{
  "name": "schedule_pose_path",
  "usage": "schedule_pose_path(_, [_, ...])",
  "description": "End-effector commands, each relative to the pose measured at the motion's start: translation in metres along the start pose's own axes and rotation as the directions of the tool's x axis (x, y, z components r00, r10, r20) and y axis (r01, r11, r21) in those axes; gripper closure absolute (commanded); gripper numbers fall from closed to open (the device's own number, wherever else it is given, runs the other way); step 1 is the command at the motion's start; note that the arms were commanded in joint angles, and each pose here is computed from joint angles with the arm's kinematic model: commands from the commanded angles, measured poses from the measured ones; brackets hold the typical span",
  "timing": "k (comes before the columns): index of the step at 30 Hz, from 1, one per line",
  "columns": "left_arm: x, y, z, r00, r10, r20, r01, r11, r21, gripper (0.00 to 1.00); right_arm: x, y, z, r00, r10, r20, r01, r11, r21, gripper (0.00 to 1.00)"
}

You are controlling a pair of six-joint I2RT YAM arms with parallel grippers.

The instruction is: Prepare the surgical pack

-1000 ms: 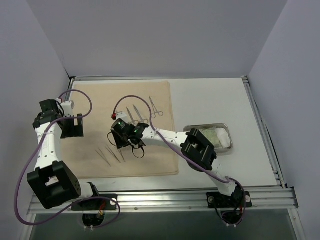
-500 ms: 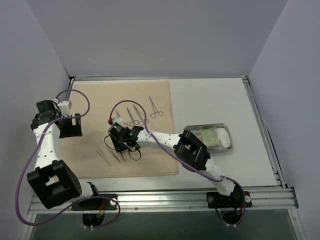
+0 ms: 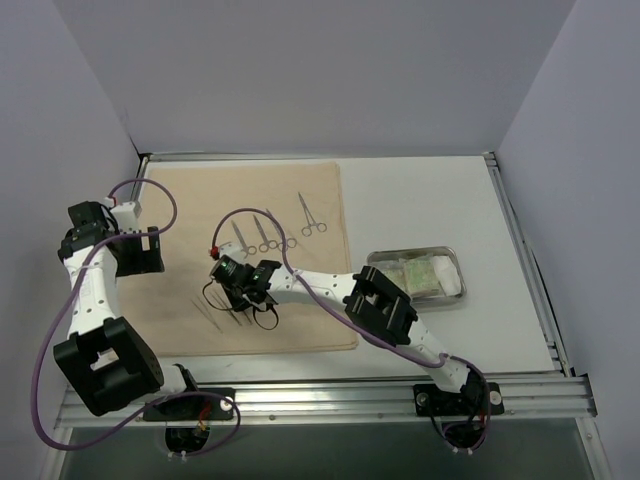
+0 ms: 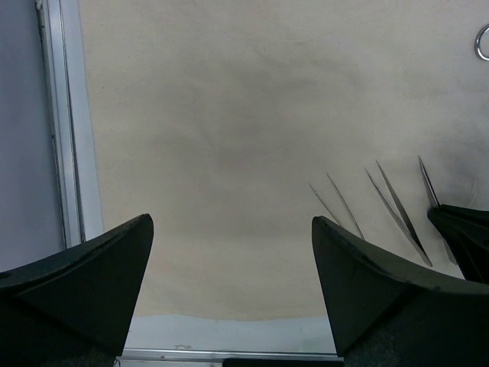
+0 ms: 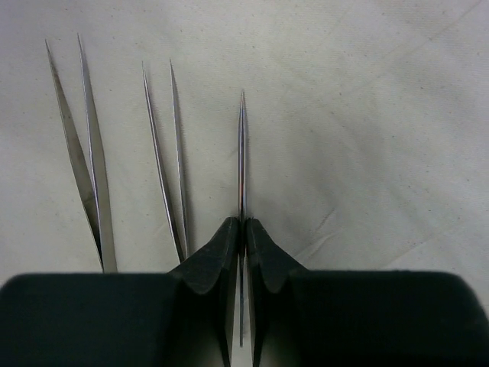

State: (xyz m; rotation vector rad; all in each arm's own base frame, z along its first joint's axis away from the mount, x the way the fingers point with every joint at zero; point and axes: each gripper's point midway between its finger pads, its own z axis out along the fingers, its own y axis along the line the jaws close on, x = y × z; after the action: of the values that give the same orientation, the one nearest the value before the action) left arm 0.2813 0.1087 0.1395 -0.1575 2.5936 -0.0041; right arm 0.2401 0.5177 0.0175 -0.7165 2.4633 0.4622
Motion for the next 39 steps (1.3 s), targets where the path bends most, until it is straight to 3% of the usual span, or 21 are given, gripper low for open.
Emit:
schedule_pose_path(1, [-0.01, 0.002, 0.002, 0.999, 0.009, 0.042, -0.01, 1.0, 0.024, 0.06, -0.001, -0.009, -0.004, 0.999, -0.051, -0.012, 0.051, 0.997, 0.052, 0.97])
schedule_pose_path(7, [-0.011, 0.002, 0.001, 0.999, 0.01, 0.047, -0.012, 0.999, 0.037, 0.06, -0.009, -0.019, -0.007, 0.995, -0.091, -0.026, 0.093, 0.994, 0.062, 1.0])
schedule_pose_path(10, [-0.016, -0.001, -0.003, 0.998, 0.018, 0.062, -0.021, 0.998, 0.057, 0.06, -0.018, -0.026, -0.018, 0.984, -0.179, -0.02, 0.18, 0.981, 0.074, 1.0])
schedule_pose_path(13, [-0.025, -0.012, -0.009, 0.996, 0.035, 0.079, -0.045, 0.991, 0.123, 0.06, -0.048, -0.049, -0.055, 0.927, -0.375, 0.007, 0.37, 0.918, 0.144, 1.0])
schedule_pose_path(14, [-0.024, -0.015, -0.011, 0.996, 0.041, 0.074, -0.051, 0.989, 0.139, 0.06, -0.064, -0.061, -0.082, 0.867, -0.498, 0.004, 0.49, 0.855, 0.173, 1.0])
schedule_pose_path(16, [-0.03, -0.025, -0.016, 0.994, 0.049, 0.098, -0.067, 0.979, 0.192, 0.05, -0.075, -0.095, -0.107, 0.803, -0.594, -0.04, 0.588, 0.781, 0.209, 1.0])
schedule_pose_path(17, [-0.034, -0.028, -0.02, 0.992, 0.056, 0.109, -0.078, 0.976, 0.204, 0.05, -0.085, -0.108, -0.135, 0.735, -0.676, -0.053, 0.67, 0.712, 0.209, 1.0])
schedule_pose_path(19, [-0.038, -0.034, -0.022, 0.989, 0.074, 0.124, -0.1, 0.97, 0.22, 0.05, -0.083, -0.155, -0.155, 0.722, -0.682, -0.116, 0.688, 0.69, 0.222, 1.0])
schedule_pose_path(21, [-0.04, -0.036, -0.024, 0.988, 0.087, 0.127, -0.114, 0.969, 0.22, 0.05, -0.092, -0.183, -0.191, 0.713, -0.696, -0.087, 0.696, 0.687, 0.211, 1.0])
schedule_pose_path(22, [-0.041, -0.038, -0.024, 0.987, 0.094, 0.127, -0.121, 0.967, 0.224, 0.05, -0.076, -0.2, -0.195, 0.699, -0.705, -0.122, 0.715, 0.681, 0.158, 1.0])
schedule_pose_path(23, [-0.041, -0.039, -0.023, 0.987, 0.098, 0.127, -0.125, 0.966, 0.225, 0.05, -0.077, -0.222, -0.215, 0.712, -0.698, -0.077, 0.702, 0.702, 0.119, 1.0])
schedule_pose_path(28, [-0.041, -0.039, -0.017, 0.988, 0.102, 0.113, -0.126, 0.965, 0.231, 0.05, -0.024, -0.275, -0.235, 0.45, -0.875, -0.176, 0.892, 0.45, 0.043, 1.0])
schedule_pose_path(33, [-0.043, -0.039, -0.017, 0.987, 0.111, 0.117, -0.135, 0.964, 0.229, 0.05, 0.003, -0.316, -0.25, 0.501, -0.828, -0.251, 0.857, 0.516, 0.008, 1.0])
schedule_pose_path(39, [-0.042, -0.039, -0.014, 0.988, 0.103, 0.111, -0.127, 0.963, 0.236, 0.04, 0.043, -0.335, -0.227, 0.41, -0.827, -0.384, 0.854, 0.496, -0.155, 1.0])
